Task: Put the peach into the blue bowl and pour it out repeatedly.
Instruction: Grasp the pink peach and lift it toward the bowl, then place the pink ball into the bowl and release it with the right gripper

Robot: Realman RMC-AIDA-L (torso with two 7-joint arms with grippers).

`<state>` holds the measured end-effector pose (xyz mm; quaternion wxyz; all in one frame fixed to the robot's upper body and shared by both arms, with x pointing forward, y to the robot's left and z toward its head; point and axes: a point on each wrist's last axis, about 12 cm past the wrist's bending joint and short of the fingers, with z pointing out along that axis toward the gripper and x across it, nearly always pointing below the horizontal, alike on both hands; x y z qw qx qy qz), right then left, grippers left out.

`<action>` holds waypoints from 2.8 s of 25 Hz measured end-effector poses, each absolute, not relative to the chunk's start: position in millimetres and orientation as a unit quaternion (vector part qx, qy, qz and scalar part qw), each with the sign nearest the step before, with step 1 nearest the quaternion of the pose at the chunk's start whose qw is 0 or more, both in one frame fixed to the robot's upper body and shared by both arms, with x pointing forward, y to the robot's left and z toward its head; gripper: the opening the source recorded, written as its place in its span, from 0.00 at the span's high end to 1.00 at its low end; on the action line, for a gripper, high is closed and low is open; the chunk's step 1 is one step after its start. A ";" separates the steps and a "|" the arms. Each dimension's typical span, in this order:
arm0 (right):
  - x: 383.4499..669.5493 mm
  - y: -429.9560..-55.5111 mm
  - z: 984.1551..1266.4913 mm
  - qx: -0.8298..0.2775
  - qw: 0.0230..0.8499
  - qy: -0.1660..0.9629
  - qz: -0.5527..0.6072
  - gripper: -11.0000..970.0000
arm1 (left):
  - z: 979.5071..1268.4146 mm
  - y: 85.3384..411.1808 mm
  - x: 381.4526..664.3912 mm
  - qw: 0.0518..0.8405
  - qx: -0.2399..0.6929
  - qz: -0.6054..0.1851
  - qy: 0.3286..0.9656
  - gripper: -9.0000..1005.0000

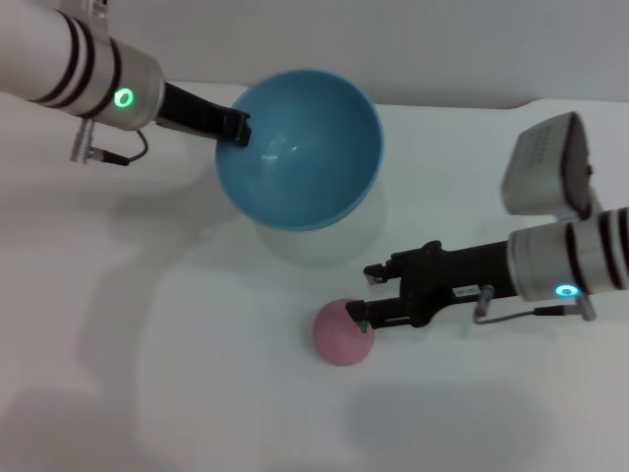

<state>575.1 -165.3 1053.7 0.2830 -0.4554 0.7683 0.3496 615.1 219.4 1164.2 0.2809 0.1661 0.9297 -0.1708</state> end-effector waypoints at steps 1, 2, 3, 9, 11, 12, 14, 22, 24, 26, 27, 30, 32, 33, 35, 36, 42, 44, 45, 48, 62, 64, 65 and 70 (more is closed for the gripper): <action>575.8 -162.8 1051.8 -0.454 0.285 0.771 0.344 0.38 | 1166.2 221.4 614.4 0.275 0.166 -0.170 0.932 0.99; 576.6 -160.2 1049.2 -0.453 0.287 0.774 0.336 0.37 | 1167.5 222.8 614.0 0.273 0.165 -0.169 0.933 0.99; 576.5 -158.0 1047.4 -0.453 0.288 0.776 0.332 0.36 | 1168.4 223.7 613.6 0.272 0.165 -0.169 0.933 0.99; 568.7 -145.2 1040.4 -0.470 0.277 0.770 0.330 0.33 | 1170.3 228.2 611.5 0.271 0.159 -0.170 0.934 0.99; 566.4 -141.9 1037.1 -0.470 0.273 0.773 0.326 0.33 | 1170.5 227.8 611.5 0.271 0.160 -0.171 0.934 0.99; 565.1 -140.8 1034.9 -0.470 0.271 0.775 0.323 0.34 | 1170.8 227.5 611.6 0.271 0.160 -0.170 0.934 0.99; 563.4 -139.3 1030.9 -0.470 0.270 0.780 0.314 0.34 | 1171.4 227.0 612.0 0.271 0.161 -0.170 0.934 0.99; 556.4 -136.6 1018.6 -0.450 0.275 0.795 0.300 0.35 | 1171.3 226.8 612.2 0.271 0.164 -0.169 0.933 0.99; 556.2 -136.9 1018.1 -0.448 0.276 0.796 0.299 0.35 | 1170.5 226.8 612.1 0.269 0.164 -0.169 0.934 0.99; 556.3 -137.7 1018.6 -0.435 0.281 0.799 0.306 0.36 | 1170.1 225.9 611.8 0.267 0.167 -0.169 0.934 0.99; 556.1 -138.0 1019.0 -0.429 0.283 0.800 0.310 0.37 | 1169.9 225.7 611.6 0.266 0.167 -0.169 0.934 0.99; 554.5 -141.8 1022.0 -0.410 0.287 0.799 0.333 0.38 | 1168.7 226.7 610.7 0.265 0.166 -0.169 0.935 0.99; 552.3 -149.3 1025.0 -0.384 0.293 0.798 0.359 0.45 | 1167.3 227.7 610.0 0.262 0.165 -0.169 0.936 0.99; 552.3 -149.3 1025.0 -0.384 0.293 0.798 0.359 0.49 | 1166.7 227.9 609.7 0.262 0.164 -0.169 0.936 0.99; 551.0 -159.4 1028.4 -0.360 0.299 0.797 0.383 0.56 | 1165.3 228.3 608.8 0.260 0.163 -0.170 0.937 0.99; 550.5 -166.2 1030.8 -0.347 0.303 0.795 0.396 0.60 | 1164.8 228.5 608.3 0.259 0.163 -0.170 0.937 0.99; 541.0 -236.0 1046.2 -0.250 0.338 0.781 0.462 0.83 | 1158.9 228.3 604.0 0.245 0.166 -0.170 0.940 0.99; 536.1 -260.6 1046.8 -0.216 0.355 0.784 0.460 0.84 | 1155.9 229.2 602.1 0.241 0.164 -0.172 0.941 0.99; 533.2 -273.6 1047.0 -0.196 0.366 0.786 0.457 0.85 | 1154.5 229.6 601.4 0.239 0.162 -0.173 0.942 0.99; 523.3 -307.1 1052.2 -0.150 0.404 0.780 0.454 0.88 | 1147.1 228.6 598.5 0.226 0.162 -0.175 0.944 0.99; 530.8 -282.4 1121.3 -0.338 0.440 0.677 0.484 0.93 | 1104.2 147.9 584.7 0.153 0.269 -0.193 0.931 0.99; 534.0 -267.7 1119.7 -0.372 0.417 0.684 0.469 0.93 | 1100.5 138.0 584.1 0.149 0.277 -0.191 0.930 0.99; 536.2 -259.5 1117.9 -0.387 0.403 0.690 0.459 0.93 | 1100.5 132.8 584.3 0.146 0.280 -0.191 0.929 0.99; 546.9 -235.0 1111.3 -0.421 0.356 0.711 0.436 0.93 | 1103.4 129.4 584.5 0.145 0.280 -0.200 0.928 0.99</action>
